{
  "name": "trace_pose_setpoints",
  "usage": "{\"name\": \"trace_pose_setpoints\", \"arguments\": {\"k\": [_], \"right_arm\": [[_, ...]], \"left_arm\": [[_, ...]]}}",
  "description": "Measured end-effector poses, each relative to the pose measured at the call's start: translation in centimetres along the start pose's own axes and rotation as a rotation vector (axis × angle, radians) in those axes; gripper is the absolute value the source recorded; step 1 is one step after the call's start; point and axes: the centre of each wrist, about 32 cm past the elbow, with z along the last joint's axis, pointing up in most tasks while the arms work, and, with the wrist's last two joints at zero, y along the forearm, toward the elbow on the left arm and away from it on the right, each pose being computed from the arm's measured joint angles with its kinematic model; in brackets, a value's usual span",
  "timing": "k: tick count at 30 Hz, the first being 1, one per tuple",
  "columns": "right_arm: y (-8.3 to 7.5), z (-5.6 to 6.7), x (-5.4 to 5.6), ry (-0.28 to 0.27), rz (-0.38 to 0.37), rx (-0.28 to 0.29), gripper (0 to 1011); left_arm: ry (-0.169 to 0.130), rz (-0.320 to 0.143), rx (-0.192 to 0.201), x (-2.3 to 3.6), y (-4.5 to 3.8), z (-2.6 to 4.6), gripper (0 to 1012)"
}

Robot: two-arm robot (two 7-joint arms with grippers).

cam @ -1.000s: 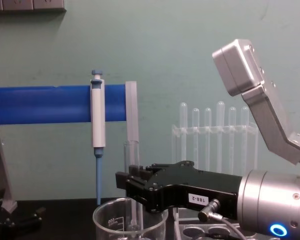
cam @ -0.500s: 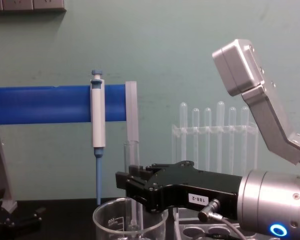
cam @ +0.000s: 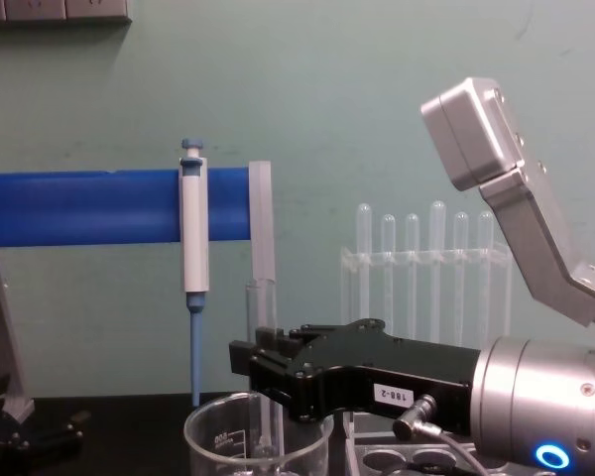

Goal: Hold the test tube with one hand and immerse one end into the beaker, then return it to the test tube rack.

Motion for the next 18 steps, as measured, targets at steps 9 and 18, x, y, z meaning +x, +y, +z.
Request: {"name": "trace_pose_setpoints", "arguments": {"k": [9,18], "right_arm": [[0.00,0.00,0.00,0.000,0.000,0.000,227],[0.00,0.00,0.00,0.000,0.000,0.000,227]], "left_arm": [[0.000,0.000,0.000,0.00,0.00,0.00,1000],[0.000,0.000,0.000,0.00,0.00,0.00,1000]]}}
